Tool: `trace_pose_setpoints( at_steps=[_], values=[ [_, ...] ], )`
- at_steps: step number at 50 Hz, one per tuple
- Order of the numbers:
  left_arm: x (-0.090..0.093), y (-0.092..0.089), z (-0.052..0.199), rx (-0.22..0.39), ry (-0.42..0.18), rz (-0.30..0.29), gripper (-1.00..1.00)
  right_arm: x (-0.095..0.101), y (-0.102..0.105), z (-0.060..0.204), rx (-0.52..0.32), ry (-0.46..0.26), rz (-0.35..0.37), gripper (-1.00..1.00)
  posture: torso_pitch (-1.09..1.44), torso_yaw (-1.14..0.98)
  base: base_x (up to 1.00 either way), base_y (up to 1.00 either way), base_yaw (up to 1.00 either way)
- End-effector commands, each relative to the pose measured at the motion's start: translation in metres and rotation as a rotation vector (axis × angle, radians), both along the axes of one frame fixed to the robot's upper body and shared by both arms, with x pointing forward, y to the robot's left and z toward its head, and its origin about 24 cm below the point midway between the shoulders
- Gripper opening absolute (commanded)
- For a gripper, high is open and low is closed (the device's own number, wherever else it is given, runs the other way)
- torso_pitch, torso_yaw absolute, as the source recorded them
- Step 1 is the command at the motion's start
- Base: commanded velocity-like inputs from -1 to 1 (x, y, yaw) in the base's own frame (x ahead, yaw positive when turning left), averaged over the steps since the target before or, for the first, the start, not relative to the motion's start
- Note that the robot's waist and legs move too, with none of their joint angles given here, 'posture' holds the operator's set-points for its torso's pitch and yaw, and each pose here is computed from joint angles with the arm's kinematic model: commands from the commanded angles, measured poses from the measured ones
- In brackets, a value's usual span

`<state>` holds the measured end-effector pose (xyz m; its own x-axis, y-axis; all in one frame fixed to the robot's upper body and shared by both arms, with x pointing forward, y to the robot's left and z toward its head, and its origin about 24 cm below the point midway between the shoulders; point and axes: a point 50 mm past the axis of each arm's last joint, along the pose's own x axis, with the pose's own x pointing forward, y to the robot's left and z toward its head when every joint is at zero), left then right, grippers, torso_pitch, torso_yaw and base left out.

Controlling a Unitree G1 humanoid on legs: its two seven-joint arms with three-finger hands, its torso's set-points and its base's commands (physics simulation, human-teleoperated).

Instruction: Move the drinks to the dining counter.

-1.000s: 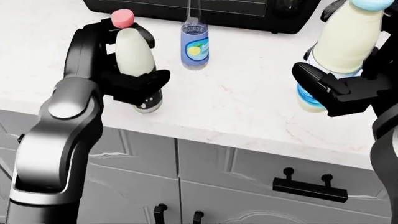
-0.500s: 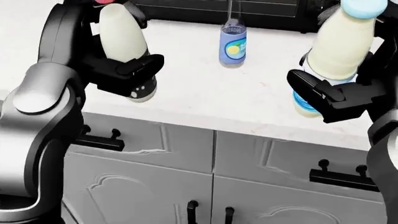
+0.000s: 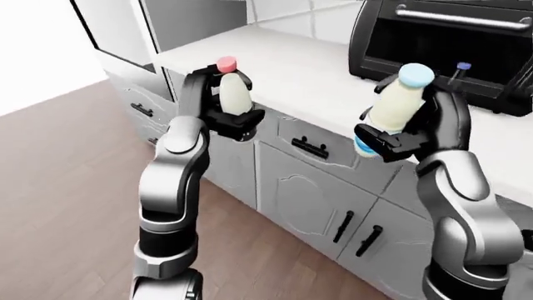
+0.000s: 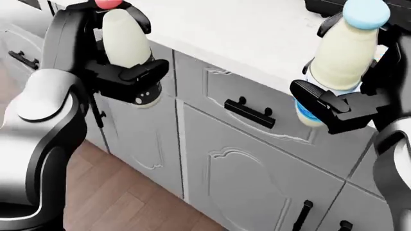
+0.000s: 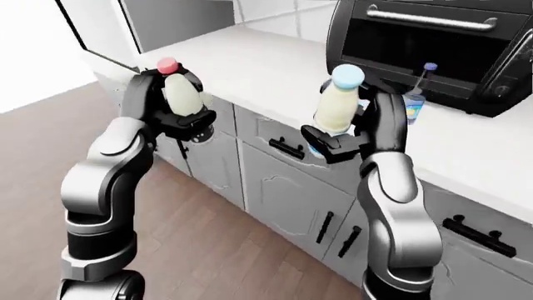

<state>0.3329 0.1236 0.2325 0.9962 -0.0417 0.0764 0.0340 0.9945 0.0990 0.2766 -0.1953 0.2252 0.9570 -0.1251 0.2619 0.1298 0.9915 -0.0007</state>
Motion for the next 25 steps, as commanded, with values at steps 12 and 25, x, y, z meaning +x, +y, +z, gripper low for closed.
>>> trace_pose_setpoints(
  at_steps=[12, 25],
  values=[
    [-0.0062, 0.0004, 0.0217, -0.010, -0.117, 0.003, -1.00, -0.0074, 0.0041, 0.0183, -0.025, -0.111, 0.024, -1.00, 0.00, 0.00, 0.33, 0.00, 0.68],
    [-0.0059, 0.0015, 0.0224, -0.017, -0.122, 0.008, -1.00, -0.0069, 0.0046, 0.0185, -0.041, -0.113, 0.020, -1.00, 0.00, 0.00, 0.53, 0.00, 0.80]
  ],
)
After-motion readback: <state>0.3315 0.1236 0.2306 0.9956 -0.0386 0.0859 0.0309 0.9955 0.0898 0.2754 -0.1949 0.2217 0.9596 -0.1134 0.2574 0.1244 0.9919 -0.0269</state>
